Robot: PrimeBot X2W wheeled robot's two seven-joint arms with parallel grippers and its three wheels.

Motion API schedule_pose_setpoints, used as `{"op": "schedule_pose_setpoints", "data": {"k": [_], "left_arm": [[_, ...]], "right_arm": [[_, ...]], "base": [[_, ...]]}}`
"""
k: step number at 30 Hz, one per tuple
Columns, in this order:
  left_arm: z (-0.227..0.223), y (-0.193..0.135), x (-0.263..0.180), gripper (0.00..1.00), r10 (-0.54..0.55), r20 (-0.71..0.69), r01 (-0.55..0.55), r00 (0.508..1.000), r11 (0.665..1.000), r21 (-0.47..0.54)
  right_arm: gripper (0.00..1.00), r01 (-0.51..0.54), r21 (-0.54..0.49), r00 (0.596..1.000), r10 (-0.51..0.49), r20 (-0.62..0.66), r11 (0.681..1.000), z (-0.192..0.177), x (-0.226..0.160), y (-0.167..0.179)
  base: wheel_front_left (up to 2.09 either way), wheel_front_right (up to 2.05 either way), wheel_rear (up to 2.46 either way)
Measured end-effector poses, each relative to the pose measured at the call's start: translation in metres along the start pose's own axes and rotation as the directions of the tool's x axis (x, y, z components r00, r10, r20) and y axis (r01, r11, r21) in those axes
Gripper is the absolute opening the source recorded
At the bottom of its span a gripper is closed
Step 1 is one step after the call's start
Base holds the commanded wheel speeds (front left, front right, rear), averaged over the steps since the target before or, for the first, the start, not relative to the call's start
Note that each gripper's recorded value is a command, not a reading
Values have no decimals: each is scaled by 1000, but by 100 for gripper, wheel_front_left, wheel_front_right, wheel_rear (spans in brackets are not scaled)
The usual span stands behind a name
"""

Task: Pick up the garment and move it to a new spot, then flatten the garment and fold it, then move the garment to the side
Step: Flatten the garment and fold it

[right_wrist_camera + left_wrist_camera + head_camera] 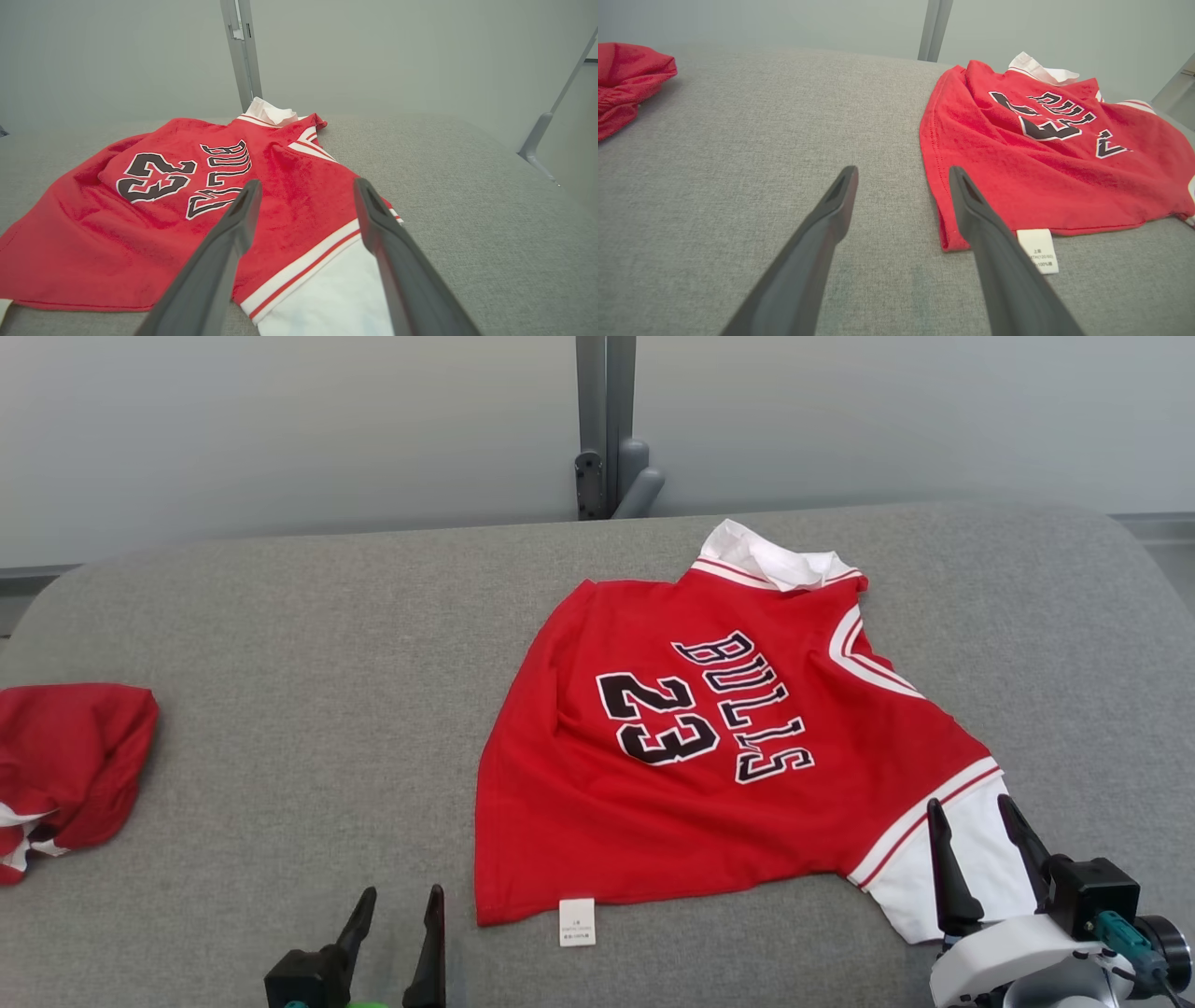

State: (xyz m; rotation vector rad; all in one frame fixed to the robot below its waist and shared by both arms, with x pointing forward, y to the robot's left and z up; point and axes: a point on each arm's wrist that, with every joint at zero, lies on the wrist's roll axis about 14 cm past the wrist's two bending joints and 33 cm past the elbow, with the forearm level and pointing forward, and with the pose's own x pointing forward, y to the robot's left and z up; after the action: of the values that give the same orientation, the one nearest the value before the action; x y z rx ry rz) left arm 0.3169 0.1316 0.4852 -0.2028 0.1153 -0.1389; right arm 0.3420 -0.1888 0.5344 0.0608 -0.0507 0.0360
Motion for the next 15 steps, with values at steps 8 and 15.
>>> {"op": "schedule_pose_setpoints", "data": {"k": [8,15], "left_arm": [[-34,-25,14,100,-92,-118,79,989,991,-104],[-57,-39,29,100,-147,-194,119,970,982,-147]], "right_arm": [[100,27,-16,997,-28,-72,1000,-22,3,-11],[100,69,-36,989,-73,-127,997,-39,4,-30]], "base": [[0,0,0],[0,0,0]]}}
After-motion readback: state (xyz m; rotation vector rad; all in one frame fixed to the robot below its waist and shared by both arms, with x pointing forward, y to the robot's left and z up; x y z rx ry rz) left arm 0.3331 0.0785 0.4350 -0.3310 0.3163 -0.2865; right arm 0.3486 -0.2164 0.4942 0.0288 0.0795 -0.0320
